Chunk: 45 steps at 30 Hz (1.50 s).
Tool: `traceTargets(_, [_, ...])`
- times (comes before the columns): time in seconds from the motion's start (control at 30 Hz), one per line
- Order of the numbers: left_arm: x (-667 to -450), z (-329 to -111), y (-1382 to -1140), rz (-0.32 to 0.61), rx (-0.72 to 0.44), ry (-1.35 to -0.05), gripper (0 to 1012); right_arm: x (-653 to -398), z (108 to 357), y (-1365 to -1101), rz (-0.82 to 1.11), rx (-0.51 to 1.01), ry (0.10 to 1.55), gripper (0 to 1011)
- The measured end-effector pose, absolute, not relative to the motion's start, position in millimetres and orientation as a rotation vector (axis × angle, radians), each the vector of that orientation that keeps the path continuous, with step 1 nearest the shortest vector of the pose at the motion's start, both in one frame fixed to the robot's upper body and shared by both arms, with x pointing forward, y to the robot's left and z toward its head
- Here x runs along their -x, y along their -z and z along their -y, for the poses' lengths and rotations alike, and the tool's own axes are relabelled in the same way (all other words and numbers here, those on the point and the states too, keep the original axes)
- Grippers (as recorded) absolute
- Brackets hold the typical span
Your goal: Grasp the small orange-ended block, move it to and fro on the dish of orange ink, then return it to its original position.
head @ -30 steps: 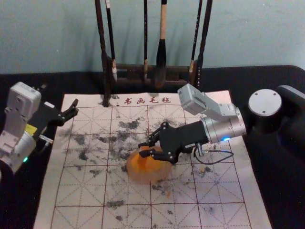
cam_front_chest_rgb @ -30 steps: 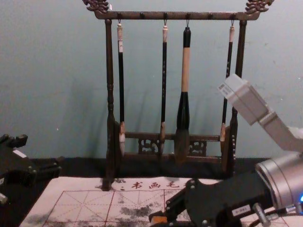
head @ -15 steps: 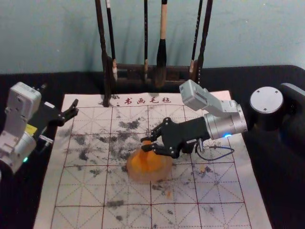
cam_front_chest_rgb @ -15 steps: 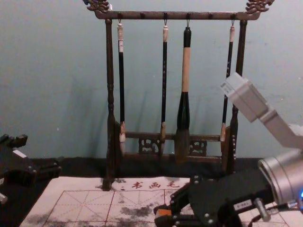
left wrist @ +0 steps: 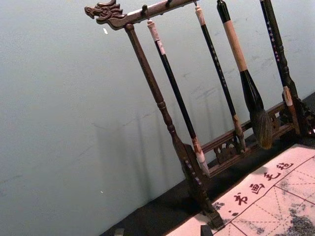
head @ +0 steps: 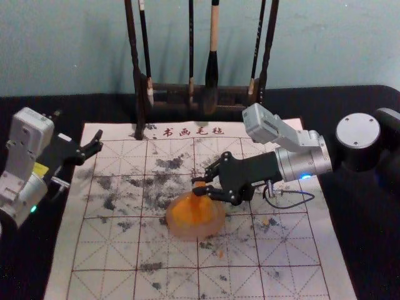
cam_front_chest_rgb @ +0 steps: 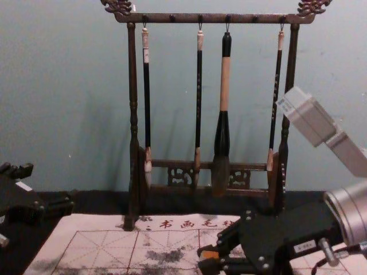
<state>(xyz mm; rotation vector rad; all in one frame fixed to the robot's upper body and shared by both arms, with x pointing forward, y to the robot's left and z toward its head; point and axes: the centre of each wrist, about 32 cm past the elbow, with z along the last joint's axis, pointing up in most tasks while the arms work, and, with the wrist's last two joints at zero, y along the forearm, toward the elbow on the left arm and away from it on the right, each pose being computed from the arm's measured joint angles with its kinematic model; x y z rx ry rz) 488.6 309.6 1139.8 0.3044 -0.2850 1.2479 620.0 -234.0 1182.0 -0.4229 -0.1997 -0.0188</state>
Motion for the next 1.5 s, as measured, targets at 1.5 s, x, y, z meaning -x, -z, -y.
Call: traceTargets(1.5, [-488.6,-309.7,-1139.8,0.285,-0.304,-1.248,1001,-605.5,223.5,-1182.7,0.223,0.415,-0.072,136])
